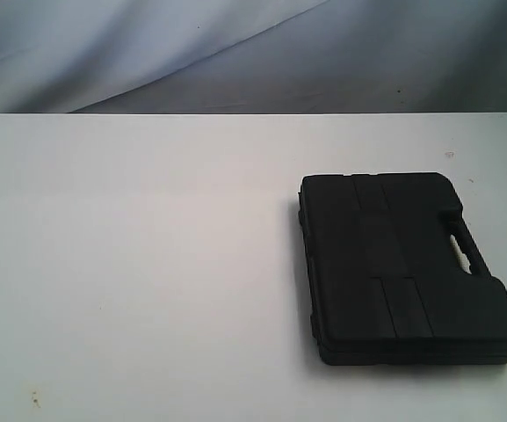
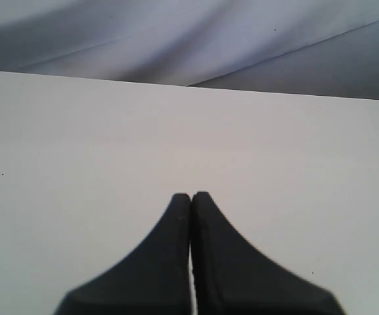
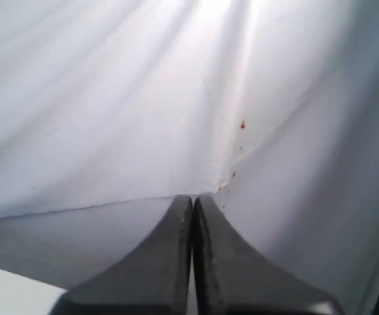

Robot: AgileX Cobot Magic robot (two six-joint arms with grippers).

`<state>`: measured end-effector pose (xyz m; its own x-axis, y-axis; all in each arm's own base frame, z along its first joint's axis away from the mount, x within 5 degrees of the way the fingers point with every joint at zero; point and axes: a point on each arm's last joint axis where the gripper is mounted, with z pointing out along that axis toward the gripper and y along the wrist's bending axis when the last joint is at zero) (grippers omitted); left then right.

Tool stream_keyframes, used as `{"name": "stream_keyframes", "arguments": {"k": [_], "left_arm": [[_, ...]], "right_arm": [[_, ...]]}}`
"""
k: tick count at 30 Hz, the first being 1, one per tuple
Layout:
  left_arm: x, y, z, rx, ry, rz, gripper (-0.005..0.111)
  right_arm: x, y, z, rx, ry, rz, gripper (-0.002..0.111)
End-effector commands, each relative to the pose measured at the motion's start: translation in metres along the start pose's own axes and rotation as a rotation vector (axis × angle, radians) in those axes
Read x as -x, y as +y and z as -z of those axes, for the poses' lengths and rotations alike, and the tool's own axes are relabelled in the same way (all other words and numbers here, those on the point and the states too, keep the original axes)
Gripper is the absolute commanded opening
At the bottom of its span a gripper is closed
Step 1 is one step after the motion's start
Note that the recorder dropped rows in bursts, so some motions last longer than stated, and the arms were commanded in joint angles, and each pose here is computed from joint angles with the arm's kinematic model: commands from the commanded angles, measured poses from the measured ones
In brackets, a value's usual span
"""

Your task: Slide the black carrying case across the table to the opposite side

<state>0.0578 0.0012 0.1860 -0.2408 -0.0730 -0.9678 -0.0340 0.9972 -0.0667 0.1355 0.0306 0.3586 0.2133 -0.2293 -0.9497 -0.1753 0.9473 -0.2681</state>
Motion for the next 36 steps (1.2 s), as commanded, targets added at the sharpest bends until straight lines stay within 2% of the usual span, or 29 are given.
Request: {"name": "stream_keyframes", "arguments": {"k": [1,7,13,24,27,29,31,36], "left_arm": [[-0.001,0.0,0.0,0.002,-0.005,0.002,0.0],[-0.001,0.0,0.0,0.002,-0.005,0.002,0.0],[-0.001,0.0,0.0,0.002,-0.005,0.002,0.0],[-0.001,0.0,0.0,0.002,-0.005,0.002,0.0],[-0.001,0.0,0.0,0.002,-0.005,0.002,0.0],[-0.001,0.0,0.0,0.003,-0.002,0.002,0.0],[-0.001,0.0,0.0,0.003,-0.002,0.002,0.0],[-0.001,0.0,0.0,0.003,-0.002,0.002,0.0]], "right_arm": [[0.007,-0.002,0.023,-0.007,-0.011,0.131,0.0],[0.014,-0.006,0.067,-0.039,0.002,0.119,0.0],[0.02,-0.008,0.105,-0.077,-0.064,0.115,0.0],[0.009,-0.006,0.143,-0.072,-0.02,0.049,0.0],[0.006,-0.005,0.143,-0.062,0.02,0.045,0.0],[0.003,-0.002,0.142,-0.03,0.025,-0.013,0.0],[-0.008,0.006,0.136,0.025,0.036,-0.119,0.0],[-0.081,0.028,0.118,0.089,0.278,-0.151,0.0]]}}
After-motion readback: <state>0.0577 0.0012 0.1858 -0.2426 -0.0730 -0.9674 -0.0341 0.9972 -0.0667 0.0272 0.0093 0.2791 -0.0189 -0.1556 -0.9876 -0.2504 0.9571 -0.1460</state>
